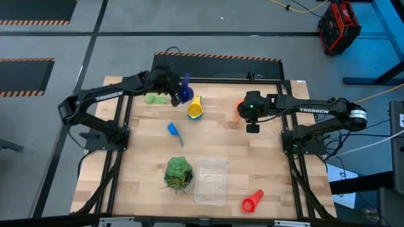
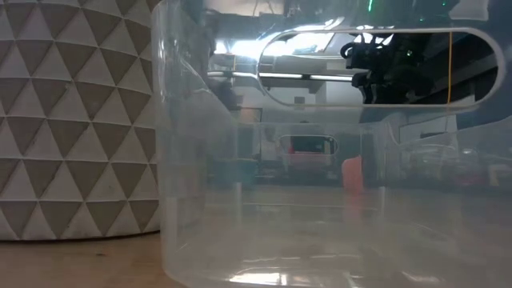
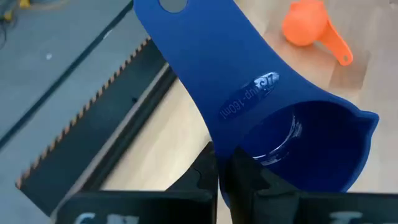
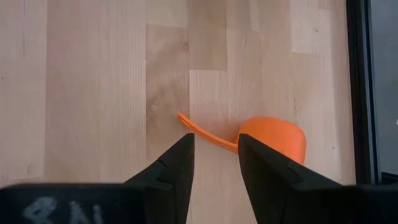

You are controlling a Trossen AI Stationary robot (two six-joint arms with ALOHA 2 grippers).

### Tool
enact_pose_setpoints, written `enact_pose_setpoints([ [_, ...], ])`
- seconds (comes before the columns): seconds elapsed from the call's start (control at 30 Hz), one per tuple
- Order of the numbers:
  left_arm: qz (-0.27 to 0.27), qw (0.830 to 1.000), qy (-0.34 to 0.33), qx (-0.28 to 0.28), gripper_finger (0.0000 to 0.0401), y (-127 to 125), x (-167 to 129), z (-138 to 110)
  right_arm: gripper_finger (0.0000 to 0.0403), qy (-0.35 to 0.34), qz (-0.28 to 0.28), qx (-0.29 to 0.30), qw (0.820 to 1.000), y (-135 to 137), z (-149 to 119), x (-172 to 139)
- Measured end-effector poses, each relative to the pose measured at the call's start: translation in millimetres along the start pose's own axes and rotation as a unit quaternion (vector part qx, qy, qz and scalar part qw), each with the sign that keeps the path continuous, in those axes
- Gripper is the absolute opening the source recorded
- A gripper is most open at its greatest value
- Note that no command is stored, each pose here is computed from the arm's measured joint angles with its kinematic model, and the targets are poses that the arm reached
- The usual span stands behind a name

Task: Nest measuring cups in basket
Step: Stack the dark blue measuring cup on top of the yellow measuring cup

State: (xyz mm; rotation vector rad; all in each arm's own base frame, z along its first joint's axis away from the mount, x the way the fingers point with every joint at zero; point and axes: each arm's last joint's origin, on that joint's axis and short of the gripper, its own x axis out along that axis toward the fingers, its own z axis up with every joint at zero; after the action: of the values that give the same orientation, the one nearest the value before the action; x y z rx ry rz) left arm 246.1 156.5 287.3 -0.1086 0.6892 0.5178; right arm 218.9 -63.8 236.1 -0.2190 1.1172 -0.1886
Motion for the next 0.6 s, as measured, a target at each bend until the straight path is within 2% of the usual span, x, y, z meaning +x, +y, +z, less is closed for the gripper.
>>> enact_pose_setpoints([
  [0.1,-0.006,1.000,0.001,0.015,0.0004,1,12,19,0.0129,0.000,0.000,0.000,1.000,0,0,0],
  [0.27,-0.021,0.999,0.034,0.016,0.0004,0,33,36,0.0129,0.000,0.000,0.000,1.000,0,0,0],
  [0.4,-0.037,0.996,0.083,0.015,0.0004,-3,52,36,0.0129,0.000,0.000,0.000,1.000,0,0,0],
  [0.6,-0.061,0.991,0.122,0.016,0.0004,-12,72,27,0.0129,0.000,0.000,0.000,1.000,0,0,0],
])
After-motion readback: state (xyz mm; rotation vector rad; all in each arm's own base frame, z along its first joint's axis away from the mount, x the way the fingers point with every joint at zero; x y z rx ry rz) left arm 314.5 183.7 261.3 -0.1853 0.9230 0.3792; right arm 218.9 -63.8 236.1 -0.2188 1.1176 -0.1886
